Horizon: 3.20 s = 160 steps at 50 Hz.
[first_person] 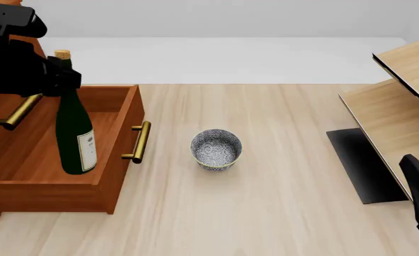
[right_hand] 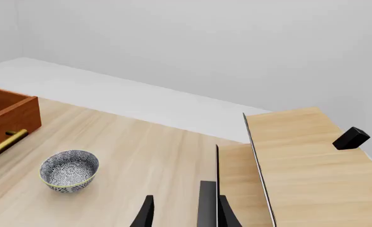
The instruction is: Put the wine bottle in the bottom drawer of the cabinet.
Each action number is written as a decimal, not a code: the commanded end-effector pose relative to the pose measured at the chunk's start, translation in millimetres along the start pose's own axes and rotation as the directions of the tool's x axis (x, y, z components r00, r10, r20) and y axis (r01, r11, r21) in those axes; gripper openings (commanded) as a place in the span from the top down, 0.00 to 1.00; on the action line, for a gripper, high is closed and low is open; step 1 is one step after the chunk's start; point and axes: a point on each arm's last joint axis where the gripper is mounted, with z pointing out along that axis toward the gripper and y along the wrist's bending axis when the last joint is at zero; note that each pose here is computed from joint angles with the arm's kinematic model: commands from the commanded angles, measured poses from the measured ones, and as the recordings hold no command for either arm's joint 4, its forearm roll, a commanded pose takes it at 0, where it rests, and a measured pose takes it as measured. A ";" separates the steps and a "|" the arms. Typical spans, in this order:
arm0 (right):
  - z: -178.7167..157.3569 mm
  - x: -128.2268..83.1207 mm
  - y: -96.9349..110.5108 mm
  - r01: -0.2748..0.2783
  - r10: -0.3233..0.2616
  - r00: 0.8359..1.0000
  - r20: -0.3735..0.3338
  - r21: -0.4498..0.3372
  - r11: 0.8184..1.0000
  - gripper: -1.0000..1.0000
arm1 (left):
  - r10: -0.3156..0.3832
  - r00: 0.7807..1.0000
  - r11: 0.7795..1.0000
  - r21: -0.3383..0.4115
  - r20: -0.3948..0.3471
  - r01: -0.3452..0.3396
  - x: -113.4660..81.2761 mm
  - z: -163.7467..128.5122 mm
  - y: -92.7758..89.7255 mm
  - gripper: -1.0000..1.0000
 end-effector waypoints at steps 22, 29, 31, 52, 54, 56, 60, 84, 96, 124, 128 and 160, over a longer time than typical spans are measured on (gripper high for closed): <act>0.4 1.5 0.2 0.003 -0.003 1.000 -0.004 0.001 1.000 0.00 | 0.021 1.000 0.999 -0.030 -0.018 -0.022 9.8 8.7 8.6 1.00; 0.3 1.1 -0.1 0.004 -0.004 1.000 -0.004 0.005 1.000 0.00 | 0.011 1.000 1.000 -0.021 -0.027 -0.012 12.7 12.9 6.1 1.00; 0.3 1.3 0.0 0.004 -0.004 1.000 -0.004 0.004 1.000 0.00 | 0.015 0.999 1.000 -0.022 -0.029 -0.016 13.3 13.4 6.6 1.00; 0.3 1.6 0.1 0.004 -0.004 1.000 -0.005 0.004 1.000 0.00 | 0.000 0.999 1.000 -0.026 -0.050 -0.001 20.2 20.2 7.8 1.00; 0.3 1.4 -0.1 0.003 -0.003 1.000 -0.005 0.006 1.000 0.00 | -0.005 0.998 1.000 -0.029 -0.056 0.003 21.8 24.0 8.6 1.00; 0.3 1.5 0.0 0.005 -0.005 1.000 -0.005 0.005 1.000 0.00 | -0.013 0.998 1.000 -0.025 -0.056 0.012 21.3 25.3 7.3 1.00; 0.4 2.0 0.0 0.005 -0.005 1.000 -0.007 0.006 1.000 0.00 | -0.019 0.998 1.000 -0.018 -0.059 0.018 20.7 29.3 5.3 1.00; 1.2 6.0 0.6 0.005 -0.005 1.000 -0.019 0.008 1.000 0.00 | -0.060 0.994 0.998 -0.026 -0.087 0.058 33.6 59.2 7.0 1.00; 1.2 6.2 0.4 0.006 -0.006 1.000 -0.021 0.012 1.000 0.00 | -0.068 0.993 0.997 -0.027 -0.099 0.066 37.9 74.0 7.4 1.00; 2.1 10.5 0.9 0.011 -0.010 0.999 -0.032 0.014 1.000 0.00 | -0.098 0.988 0.995 -0.024 -0.121 0.096 49.9 102.7 4.4 1.00; 2.3 11.5 1.1 0.011 -0.010 0.999 -0.034 0.015 1.000 0.00 | -0.103 0.987 0.995 -0.027 -0.124 0.100 51.9 106.7 5.5 1.00; 2.8 14.0 1.4 0.014 -0.013 0.999 -0.042 0.017 1.000 0.00 | -0.140 0.979 0.990 -0.047 -0.150 0.134 67.7 129.0 10.6 1.00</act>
